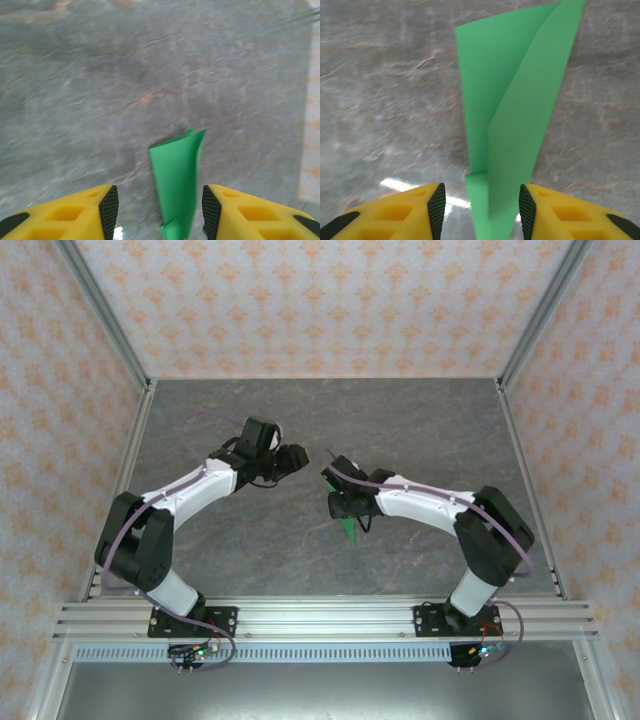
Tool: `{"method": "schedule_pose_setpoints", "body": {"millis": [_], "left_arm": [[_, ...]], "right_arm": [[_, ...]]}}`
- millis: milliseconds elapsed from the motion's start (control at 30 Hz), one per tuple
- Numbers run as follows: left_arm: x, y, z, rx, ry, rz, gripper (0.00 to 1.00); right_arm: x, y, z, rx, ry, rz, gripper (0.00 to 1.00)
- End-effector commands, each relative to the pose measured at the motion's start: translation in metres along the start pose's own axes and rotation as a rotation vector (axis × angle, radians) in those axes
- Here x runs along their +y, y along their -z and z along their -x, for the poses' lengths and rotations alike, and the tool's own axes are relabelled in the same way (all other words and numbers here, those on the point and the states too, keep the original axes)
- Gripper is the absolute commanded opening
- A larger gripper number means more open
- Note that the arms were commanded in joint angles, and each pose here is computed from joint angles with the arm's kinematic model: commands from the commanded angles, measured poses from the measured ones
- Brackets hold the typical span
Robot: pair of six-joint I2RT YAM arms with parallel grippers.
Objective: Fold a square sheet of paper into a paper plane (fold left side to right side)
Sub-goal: Turn over the paper plane at the center of the table.
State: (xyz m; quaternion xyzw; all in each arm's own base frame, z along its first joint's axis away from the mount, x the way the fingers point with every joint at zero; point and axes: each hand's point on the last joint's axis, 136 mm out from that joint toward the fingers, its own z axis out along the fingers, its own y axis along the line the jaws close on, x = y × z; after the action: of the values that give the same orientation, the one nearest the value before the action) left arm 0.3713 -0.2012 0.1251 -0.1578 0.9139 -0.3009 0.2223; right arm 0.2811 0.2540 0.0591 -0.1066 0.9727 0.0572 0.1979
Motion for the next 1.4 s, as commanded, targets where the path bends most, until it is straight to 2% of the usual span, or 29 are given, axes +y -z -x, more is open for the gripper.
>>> {"method": "schedule_pose_setpoints", "body": {"millis": [0,133,200,267,333,433,533,633,700,800,900,1000,1133,1267,1367], "left_arm": [[0.019,0.018,-0.005,-0.038,-0.036,0.094,0.50],[0.031,0.030,-0.012,-0.046,-0.045,0.133,0.51],[0.036,0.037,-0.012,-0.057,-0.052,0.156,0.51],[0.039,0.043,-0.013,-0.067,-0.060,0.174,0.52],[0.040,0.048,-0.012,-0.078,-0.064,0.180,0.52],[0.039,0.056,-0.010,-0.097,-0.073,0.189,0.53],[0.038,0.065,-0.006,-0.121,-0.082,0.194,0.53],[0.037,0.070,-0.005,-0.129,-0.091,0.197,0.54],[0.037,0.071,-0.005,-0.132,-0.094,0.200,0.54],[0.037,0.072,-0.005,-0.132,-0.094,0.200,0.54],[0.036,0.070,-0.006,-0.126,-0.090,0.196,0.54],[0.035,0.068,-0.006,-0.120,-0.088,0.194,0.54],[0.036,0.070,-0.005,-0.127,-0.091,0.199,0.55],[0.037,0.071,-0.004,-0.131,-0.100,0.209,0.55],[0.038,0.072,-0.004,-0.138,-0.106,0.208,0.55]], "right_arm": [[-0.019,-0.005,0.006,-0.008,0.041,-0.140,0.45],[-0.025,-0.014,0.004,0.016,0.051,-0.189,0.35],[-0.026,-0.010,0.006,0.001,0.051,-0.195,0.25],[-0.023,-0.002,0.011,-0.015,0.052,-0.172,0.11],[-0.017,0.010,0.016,-0.032,0.060,-0.131,0.02],[-0.005,0.034,0.023,-0.081,0.057,-0.024,0.00],[0.009,0.048,0.023,-0.091,-0.005,0.197,0.00],[0.016,0.046,0.023,-0.070,-0.139,0.449,0.00],[0.016,0.038,0.023,-0.059,-0.216,0.560,0.00],[0.001,0.019,0.019,-0.040,-0.317,0.615,0.00],[-0.022,0.004,0.012,-0.026,-0.362,0.562,0.03],[-0.039,-0.003,0.003,-0.008,-0.343,0.459,0.13],[-0.074,0.003,-0.005,-0.006,-0.308,0.246,0.27],[-0.109,0.020,-0.010,-0.007,-0.263,0.037,0.29],[-0.104,0.040,-0.007,-0.018,-0.173,0.015,0.31]]}}
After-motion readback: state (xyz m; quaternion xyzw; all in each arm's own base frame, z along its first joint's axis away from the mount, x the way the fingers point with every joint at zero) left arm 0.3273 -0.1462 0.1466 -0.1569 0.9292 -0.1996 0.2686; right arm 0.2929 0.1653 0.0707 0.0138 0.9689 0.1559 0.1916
